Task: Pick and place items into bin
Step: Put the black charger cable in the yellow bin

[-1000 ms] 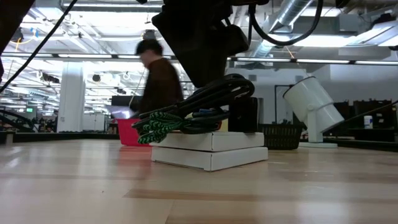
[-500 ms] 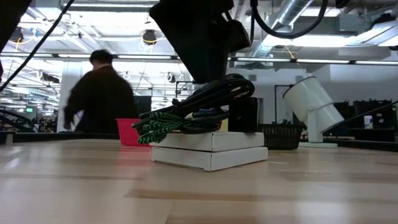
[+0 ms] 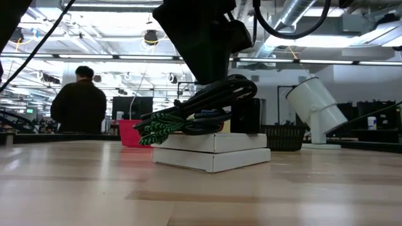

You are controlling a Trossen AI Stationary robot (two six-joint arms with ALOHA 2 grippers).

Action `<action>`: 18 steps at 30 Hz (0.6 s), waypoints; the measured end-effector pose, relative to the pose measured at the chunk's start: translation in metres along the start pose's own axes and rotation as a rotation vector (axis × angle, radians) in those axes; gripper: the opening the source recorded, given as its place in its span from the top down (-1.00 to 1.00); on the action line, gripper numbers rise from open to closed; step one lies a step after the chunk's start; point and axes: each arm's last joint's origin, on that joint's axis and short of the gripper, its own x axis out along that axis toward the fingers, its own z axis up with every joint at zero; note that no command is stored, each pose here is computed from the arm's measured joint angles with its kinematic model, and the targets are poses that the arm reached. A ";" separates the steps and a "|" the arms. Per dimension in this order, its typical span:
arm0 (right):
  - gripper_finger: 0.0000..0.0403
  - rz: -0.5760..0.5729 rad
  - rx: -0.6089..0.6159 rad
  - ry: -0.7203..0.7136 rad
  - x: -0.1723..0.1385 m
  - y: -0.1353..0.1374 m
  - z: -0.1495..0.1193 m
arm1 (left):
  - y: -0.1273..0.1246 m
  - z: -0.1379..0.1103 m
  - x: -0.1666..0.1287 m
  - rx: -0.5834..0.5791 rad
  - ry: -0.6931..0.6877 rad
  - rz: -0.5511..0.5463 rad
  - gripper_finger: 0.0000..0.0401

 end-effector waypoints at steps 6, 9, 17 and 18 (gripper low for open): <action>0.96 0.000 0.000 0.000 0.000 0.000 0.000 | 0.000 0.000 0.000 -0.001 0.000 0.000 0.64; 0.96 0.000 0.000 0.000 0.000 0.000 0.000 | 0.000 0.000 0.000 -0.001 0.005 -0.002 0.82; 0.96 0.000 0.000 0.000 0.000 0.000 0.000 | 0.000 -0.001 0.000 -0.001 0.007 0.003 0.96; 0.96 0.000 0.000 0.000 0.000 0.000 0.000 | 0.000 -0.001 0.000 0.000 0.008 0.008 0.97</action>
